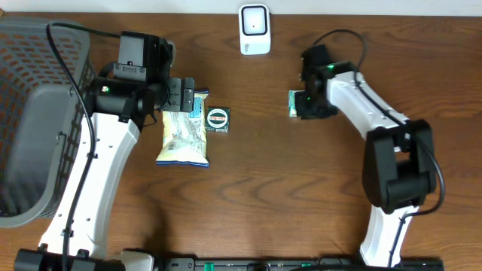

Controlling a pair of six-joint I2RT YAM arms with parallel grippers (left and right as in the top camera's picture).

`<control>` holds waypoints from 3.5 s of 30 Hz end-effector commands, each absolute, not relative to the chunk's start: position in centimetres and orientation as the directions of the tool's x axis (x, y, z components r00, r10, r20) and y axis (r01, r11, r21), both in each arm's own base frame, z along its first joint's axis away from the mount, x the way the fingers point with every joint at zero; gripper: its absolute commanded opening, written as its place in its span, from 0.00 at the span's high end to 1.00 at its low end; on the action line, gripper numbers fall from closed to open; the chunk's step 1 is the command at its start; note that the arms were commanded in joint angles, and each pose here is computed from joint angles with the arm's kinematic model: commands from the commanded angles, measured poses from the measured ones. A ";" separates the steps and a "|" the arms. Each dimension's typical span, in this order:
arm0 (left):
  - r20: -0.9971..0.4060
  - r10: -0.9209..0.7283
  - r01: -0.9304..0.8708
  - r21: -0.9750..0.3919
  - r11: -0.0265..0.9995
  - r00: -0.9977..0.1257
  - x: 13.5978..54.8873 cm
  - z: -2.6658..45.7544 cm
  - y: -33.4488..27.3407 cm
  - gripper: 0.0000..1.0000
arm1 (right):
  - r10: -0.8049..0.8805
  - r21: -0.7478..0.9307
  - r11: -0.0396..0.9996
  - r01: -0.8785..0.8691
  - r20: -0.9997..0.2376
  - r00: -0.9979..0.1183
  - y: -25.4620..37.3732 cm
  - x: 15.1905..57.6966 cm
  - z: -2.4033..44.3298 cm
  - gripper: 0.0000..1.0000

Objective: Scan the item barcode

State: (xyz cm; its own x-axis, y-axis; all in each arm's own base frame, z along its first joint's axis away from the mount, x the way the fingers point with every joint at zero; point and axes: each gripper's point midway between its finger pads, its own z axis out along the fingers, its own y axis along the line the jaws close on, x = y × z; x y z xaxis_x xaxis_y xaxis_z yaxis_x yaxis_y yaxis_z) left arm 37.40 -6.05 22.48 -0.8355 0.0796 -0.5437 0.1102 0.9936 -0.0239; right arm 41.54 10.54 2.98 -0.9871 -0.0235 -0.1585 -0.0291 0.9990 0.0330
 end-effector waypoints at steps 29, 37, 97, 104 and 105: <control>-0.550 0.093 0.118 -0.010 0.993 -0.830 37.5 22.8 -5.8 0.03 | 0.255 0.291 0.937 0.194 -0.191 -0.948 11.2 42.1 1.3 0.74; -0.550 0.093 0.118 -0.010 0.993 -0.830 37.5 22.8 -5.8 0.02 | 0.258 0.286 0.936 0.204 -0.168 -0.951 10.8 41.4 -0.5 0.99; -0.550 0.093 0.118 -0.010 0.993 -0.830 37.5 22.8 -5.8 0.03 | -0.395 0.244 0.889 -0.387 -0.017 -0.918 18.0 27.2 9.2 0.99; -0.550 0.093 0.118 -0.010 0.993 -0.830 37.5 22.8 -5.8 0.02 | -0.322 0.077 0.945 -0.317 0.058 -0.945 14.2 26.5 6.5 0.99; -0.550 0.093 0.118 -0.010 0.993 -0.830 37.5 22.8 -5.8 0.02 | -0.309 0.054 0.950 -0.307 0.055 -0.949 13.7 26.7 6.3 0.99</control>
State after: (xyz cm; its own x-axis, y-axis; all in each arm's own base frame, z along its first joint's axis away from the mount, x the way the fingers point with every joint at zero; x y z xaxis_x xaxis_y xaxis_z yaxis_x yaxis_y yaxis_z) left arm 37.40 -6.05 22.48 -0.8355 0.0800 -0.5437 0.1107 0.9936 -0.0240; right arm 25.99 15.90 7.15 -0.9334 -0.3553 0.0506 -0.3418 0.9232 0.1759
